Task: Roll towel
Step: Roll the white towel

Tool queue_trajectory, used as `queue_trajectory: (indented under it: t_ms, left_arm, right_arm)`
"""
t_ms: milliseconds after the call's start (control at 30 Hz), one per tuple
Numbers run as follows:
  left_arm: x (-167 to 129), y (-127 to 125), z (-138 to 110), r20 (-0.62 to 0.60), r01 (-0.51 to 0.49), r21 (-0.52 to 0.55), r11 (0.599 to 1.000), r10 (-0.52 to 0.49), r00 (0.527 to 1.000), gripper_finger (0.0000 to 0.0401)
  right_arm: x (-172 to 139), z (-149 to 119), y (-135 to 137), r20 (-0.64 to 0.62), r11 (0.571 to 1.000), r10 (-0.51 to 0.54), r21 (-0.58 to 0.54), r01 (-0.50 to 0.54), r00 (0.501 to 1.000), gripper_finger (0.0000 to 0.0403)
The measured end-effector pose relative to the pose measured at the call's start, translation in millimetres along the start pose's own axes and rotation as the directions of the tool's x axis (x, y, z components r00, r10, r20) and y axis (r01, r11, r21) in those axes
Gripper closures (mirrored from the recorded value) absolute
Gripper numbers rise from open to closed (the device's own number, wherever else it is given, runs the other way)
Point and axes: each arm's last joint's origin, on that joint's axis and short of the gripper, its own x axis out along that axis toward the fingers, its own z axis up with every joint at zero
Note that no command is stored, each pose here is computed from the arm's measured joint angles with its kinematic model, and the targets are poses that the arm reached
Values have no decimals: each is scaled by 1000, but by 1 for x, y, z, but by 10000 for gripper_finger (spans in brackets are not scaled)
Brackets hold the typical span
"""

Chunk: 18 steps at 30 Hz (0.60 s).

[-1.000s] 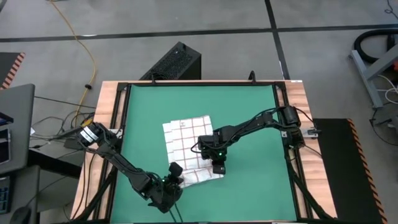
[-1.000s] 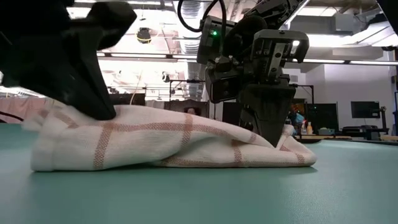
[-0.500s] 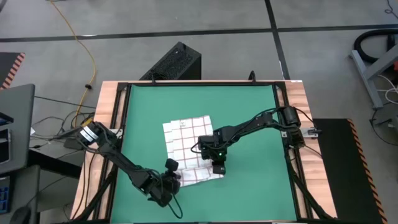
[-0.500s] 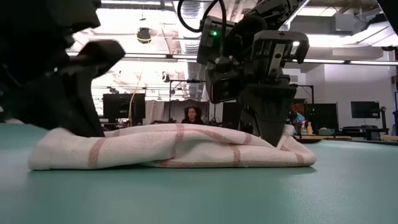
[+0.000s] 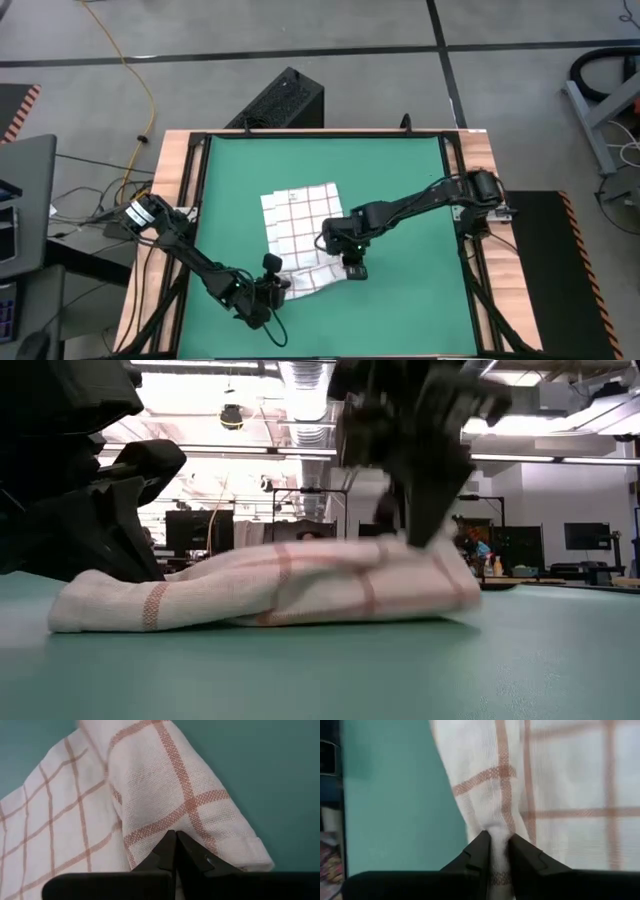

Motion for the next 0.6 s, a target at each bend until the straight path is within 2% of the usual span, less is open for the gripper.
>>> queue_trajectory:
  t_ms: [133, 267, 433, 600]
  left_arm:
    - [0, -1, -1, -4, -1, 5, 1000, 1, 1000, 401]
    - [0, -1, -2, -9, -1, 11, 1000, 1, 1000, 401]
    - [0, -1, -2, -14, -1, 15, 1000, 1, 1000, 401]
    - [0, -1, -3, -16, 1, 18, 1000, -1, 1000, 401]
  right_arm:
    - [-19, -2, 24, 66, 990, -88, -108, 95, 994, 317]
    - [-25, -10, 50, 98, 968, -176, -163, 191, 979, 317]
    - [-9, -26, 64, -7, 947, -264, -192, 258, 964, 316]
    - [9, -26, 61, -17, 922, -336, -210, 325, 942, 316]
